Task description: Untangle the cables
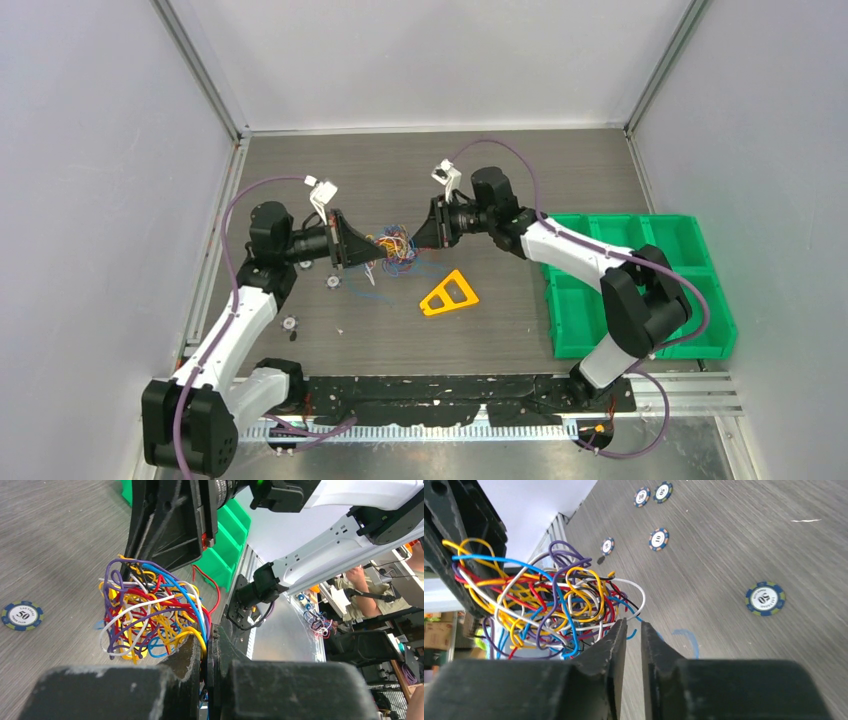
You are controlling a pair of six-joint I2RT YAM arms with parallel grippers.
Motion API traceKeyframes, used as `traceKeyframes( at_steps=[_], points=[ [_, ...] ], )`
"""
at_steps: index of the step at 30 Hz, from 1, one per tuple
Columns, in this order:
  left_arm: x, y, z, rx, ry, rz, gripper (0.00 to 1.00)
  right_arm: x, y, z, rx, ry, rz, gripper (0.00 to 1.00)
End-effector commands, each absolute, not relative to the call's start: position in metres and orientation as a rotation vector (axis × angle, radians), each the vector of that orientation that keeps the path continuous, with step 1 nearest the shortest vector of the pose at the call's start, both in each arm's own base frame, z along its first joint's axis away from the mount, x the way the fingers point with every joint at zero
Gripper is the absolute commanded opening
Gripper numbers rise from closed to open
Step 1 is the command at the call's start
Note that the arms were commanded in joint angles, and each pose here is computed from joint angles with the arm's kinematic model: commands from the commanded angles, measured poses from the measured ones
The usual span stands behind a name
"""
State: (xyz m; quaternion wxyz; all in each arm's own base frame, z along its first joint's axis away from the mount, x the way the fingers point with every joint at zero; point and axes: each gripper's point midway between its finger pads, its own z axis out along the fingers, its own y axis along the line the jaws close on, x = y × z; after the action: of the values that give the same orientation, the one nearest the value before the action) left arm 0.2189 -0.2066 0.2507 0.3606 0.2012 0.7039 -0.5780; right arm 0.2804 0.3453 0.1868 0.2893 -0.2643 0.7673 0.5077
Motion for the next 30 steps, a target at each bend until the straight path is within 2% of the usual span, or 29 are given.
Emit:
traceKeyframes(
  at_steps=[1, 3, 8, 10, 11, 12, 13, 15, 17, 21, 23, 24, 25, 26, 28, 29, 30],
  points=[
    [0.210, -0.208, 0.266, 0.581, 1.743, -1.496, 0.00, 0.285, 0.357, 0.226, -0.697, 1.877, 1.444, 0.10],
    [0.208, -0.206, 0.264, 0.590, 1.747, -1.473, 0.00, 0.283, 0.350, 0.234, -0.689, 1.831, 1.461, 0.06],
    [0.211, -0.202, 0.267, 0.592, 1.740, -1.445, 0.00, 0.267, 0.336, 0.238, -0.750, 1.817, 1.434, 0.05],
    [0.211, -0.202, 0.270, 0.595, 1.733, -1.449, 0.00, 0.253, 0.336, 0.240, -0.802, 1.807, 1.512, 0.24],
    [0.212, -0.202, 0.272, 0.595, 1.725, -1.453, 0.00, 0.247, 0.338, 0.242, -0.788, 1.821, 1.563, 0.48],
    [0.212, -0.203, 0.273, 0.594, 1.720, -1.460, 0.00, 0.242, 0.339, 0.252, -0.811, 1.768, 1.601, 0.57],
    [0.213, -0.203, 0.275, 0.593, 1.716, -1.464, 0.00, 0.237, 0.338, 0.252, -0.775, 1.791, 1.648, 0.72],
    [0.213, -0.204, 0.277, 0.590, 1.706, -1.477, 0.00, 0.230, 0.339, 0.261, -0.768, 1.757, 1.696, 0.83],
    [0.212, -0.205, 0.284, 0.594, 1.677, -1.508, 0.00, 0.230, 0.342, 0.263, -0.766, 1.750, 1.703, 0.84],
    [0.208, -0.211, 0.296, 0.590, 1.643, -1.587, 0.00, 0.245, 0.353, 0.252, -0.716, 1.773, 1.685, 0.76],
    [0.207, -0.213, 0.299, 0.593, 1.634, -1.602, 0.00, 0.248, 0.357, 0.256, -0.704, 1.746, 1.724, 0.63],
    [0.207, -0.213, 0.299, 0.593, 1.632, -1.601, 0.00, 0.248, 0.359, 0.265, -0.692, 1.713, 1.756, 0.52],
    [0.207, -0.212, 0.300, 0.594, 1.629, -1.598, 0.00, 0.248, 0.360, 0.266, -0.694, 1.706, 1.777, 0.45],
    [0.207, -0.212, 0.300, 0.589, 1.632, -1.596, 0.00, 0.248, 0.361, 0.274, -0.695, 1.675, 1.788, 0.28],
    [0.208, -0.210, 0.300, 0.584, 1.650, -1.578, 0.00, 0.255, 0.359, 0.269, -0.701, 1.703, 1.717, 0.09],
    [0.210, -0.208, 0.299, 0.569, 1.675, -1.560, 0.00, 0.261, 0.354, 0.252, -0.633, 1.835, 1.637, 0.07],
    [0.212, -0.204, 0.298, 0.558, 1.698, -1.516, 0.00, 0.273, 0.350, 0.250, -0.695, 1.809, 1.500, 0.06]
  ],
)
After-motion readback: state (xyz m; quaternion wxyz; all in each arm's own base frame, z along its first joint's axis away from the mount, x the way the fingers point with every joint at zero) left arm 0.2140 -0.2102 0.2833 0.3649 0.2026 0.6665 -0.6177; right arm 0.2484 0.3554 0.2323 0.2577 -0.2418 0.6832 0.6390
